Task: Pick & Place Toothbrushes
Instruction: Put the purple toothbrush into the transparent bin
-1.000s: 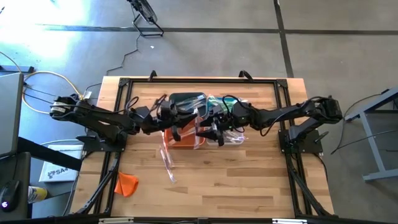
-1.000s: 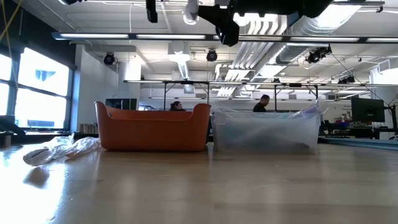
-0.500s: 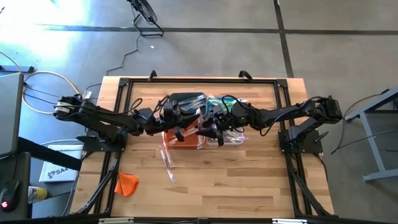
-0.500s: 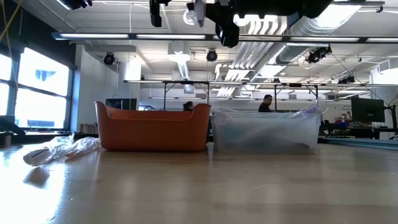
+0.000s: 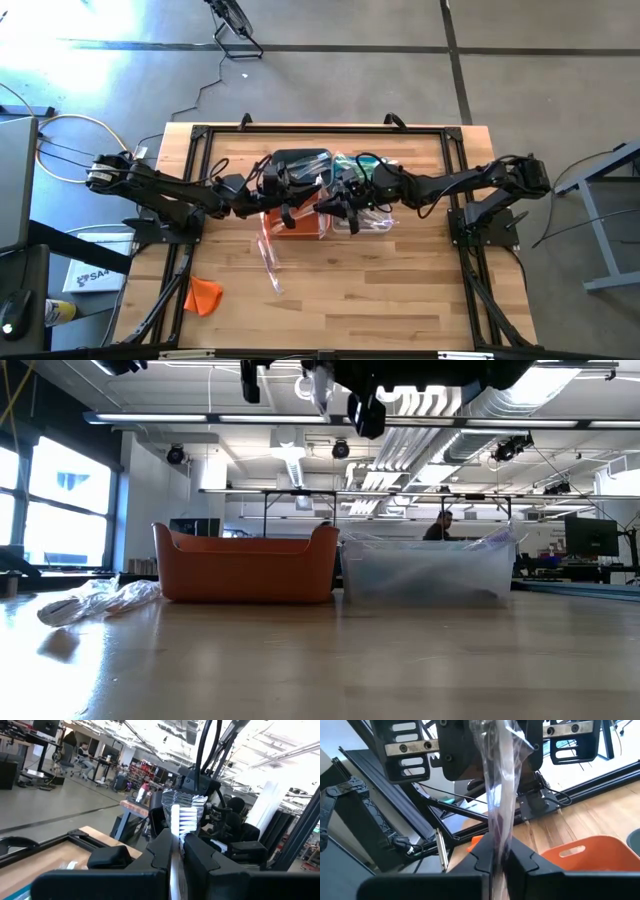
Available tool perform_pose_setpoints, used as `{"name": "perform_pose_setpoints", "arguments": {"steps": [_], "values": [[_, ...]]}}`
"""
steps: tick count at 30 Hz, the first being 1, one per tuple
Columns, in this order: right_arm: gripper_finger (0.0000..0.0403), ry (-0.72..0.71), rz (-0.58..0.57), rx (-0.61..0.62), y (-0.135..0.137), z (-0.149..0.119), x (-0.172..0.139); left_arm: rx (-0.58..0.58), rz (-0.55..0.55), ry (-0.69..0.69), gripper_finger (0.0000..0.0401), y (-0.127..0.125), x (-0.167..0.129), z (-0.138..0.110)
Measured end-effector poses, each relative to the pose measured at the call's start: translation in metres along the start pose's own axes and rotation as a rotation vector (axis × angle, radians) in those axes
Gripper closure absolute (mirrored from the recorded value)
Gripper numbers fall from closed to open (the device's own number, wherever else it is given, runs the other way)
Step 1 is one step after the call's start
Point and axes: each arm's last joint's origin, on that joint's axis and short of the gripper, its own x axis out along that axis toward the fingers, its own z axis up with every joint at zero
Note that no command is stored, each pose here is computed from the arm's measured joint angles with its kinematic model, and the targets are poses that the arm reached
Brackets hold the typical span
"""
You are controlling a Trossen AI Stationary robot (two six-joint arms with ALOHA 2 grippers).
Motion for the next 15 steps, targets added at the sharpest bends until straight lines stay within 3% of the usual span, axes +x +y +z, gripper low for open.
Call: {"name": "perform_pose_setpoints", "arguments": {"steps": [10, 15], "values": [[0.0390, 0.007, -0.012, 0.009, -0.0008, -0.0010, 0.0000, -0.009, 0.003, 0.006, 0.0368, 0.0002, 0.0000, -0.0007], [0.0391, 0.009, -0.015, 0.010, -0.0013, -0.0010, -0.0001, -0.025, 0.010, 0.026, 0.0312, 0.0010, 0.0000, -0.0026]]}}
